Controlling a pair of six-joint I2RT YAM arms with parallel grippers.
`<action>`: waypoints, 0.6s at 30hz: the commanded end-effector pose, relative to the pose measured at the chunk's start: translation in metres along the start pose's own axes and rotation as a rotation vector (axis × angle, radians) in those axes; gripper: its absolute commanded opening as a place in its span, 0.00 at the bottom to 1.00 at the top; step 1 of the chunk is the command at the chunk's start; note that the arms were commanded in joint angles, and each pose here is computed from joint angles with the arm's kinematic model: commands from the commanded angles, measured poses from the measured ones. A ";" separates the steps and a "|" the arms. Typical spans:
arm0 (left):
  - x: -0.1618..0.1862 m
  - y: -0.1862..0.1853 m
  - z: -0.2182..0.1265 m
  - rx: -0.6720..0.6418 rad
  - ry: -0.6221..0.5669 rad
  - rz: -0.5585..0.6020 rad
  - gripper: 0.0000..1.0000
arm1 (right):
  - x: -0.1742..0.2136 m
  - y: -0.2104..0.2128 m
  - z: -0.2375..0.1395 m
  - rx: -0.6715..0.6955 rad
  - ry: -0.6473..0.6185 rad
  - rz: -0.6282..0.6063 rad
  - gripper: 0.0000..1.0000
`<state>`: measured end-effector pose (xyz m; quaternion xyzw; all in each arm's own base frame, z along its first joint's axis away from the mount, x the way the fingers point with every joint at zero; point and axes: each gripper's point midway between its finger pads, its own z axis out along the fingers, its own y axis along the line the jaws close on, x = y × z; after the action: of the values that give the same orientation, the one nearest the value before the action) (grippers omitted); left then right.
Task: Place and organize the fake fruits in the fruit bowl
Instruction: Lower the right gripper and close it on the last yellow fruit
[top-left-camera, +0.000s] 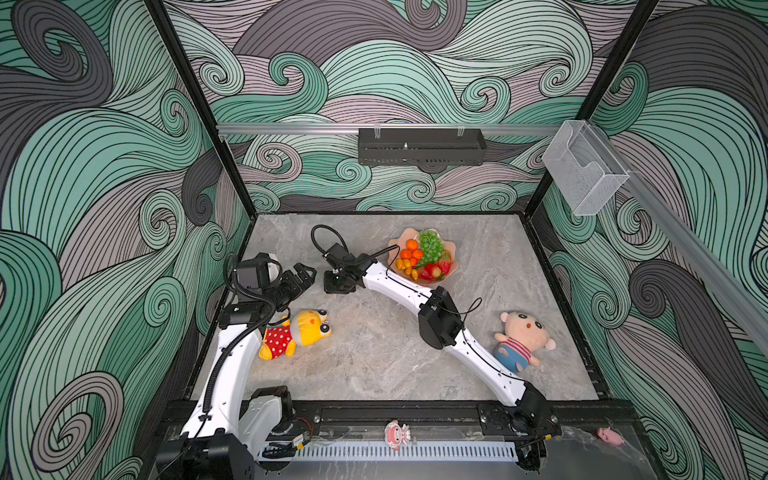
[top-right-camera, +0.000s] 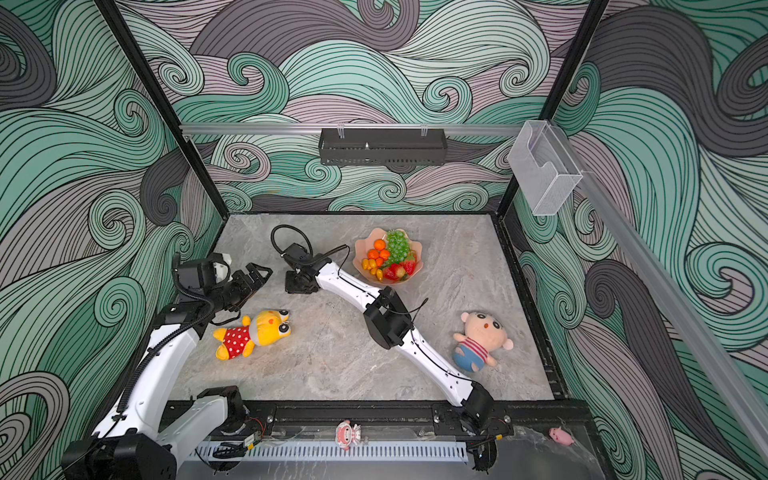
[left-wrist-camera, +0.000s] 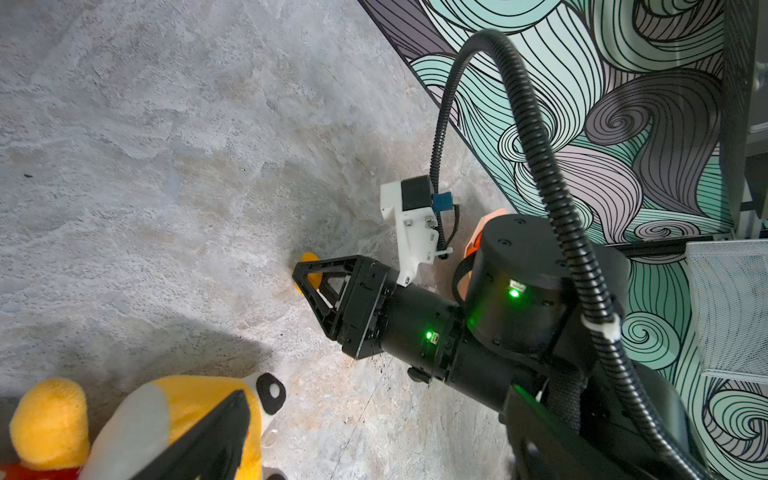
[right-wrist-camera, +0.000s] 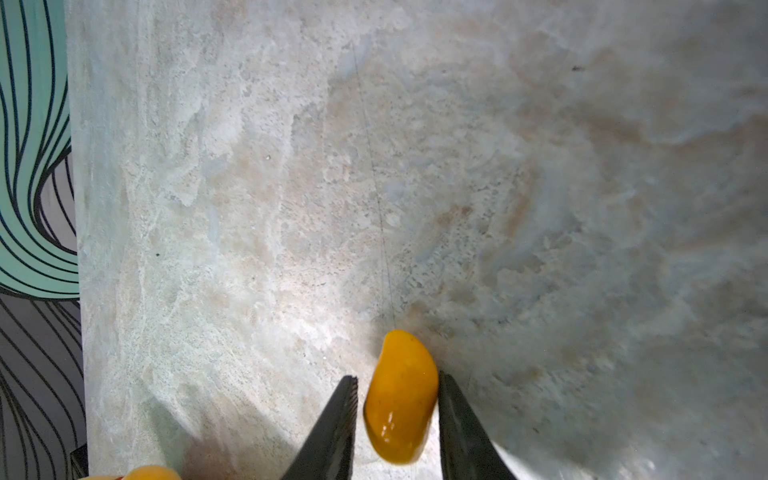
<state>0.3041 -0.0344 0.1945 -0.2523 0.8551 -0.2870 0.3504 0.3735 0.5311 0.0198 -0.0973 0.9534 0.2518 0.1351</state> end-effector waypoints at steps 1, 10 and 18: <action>-0.003 -0.002 0.000 0.013 -0.001 0.004 0.99 | 0.061 -0.063 0.033 0.204 0.185 0.011 0.31; 0.002 -0.009 0.000 0.054 0.024 0.000 0.99 | 0.040 -0.044 -0.002 0.176 0.130 -0.023 0.25; 0.011 -0.013 0.005 0.089 0.082 -0.010 0.99 | 0.021 -0.021 -0.046 0.104 0.096 -0.011 0.24</action>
<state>0.3031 -0.0470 0.1940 -0.2368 0.8558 -0.3192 0.3310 0.3571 0.5047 0.0245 -0.1067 0.9650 0.2135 0.1091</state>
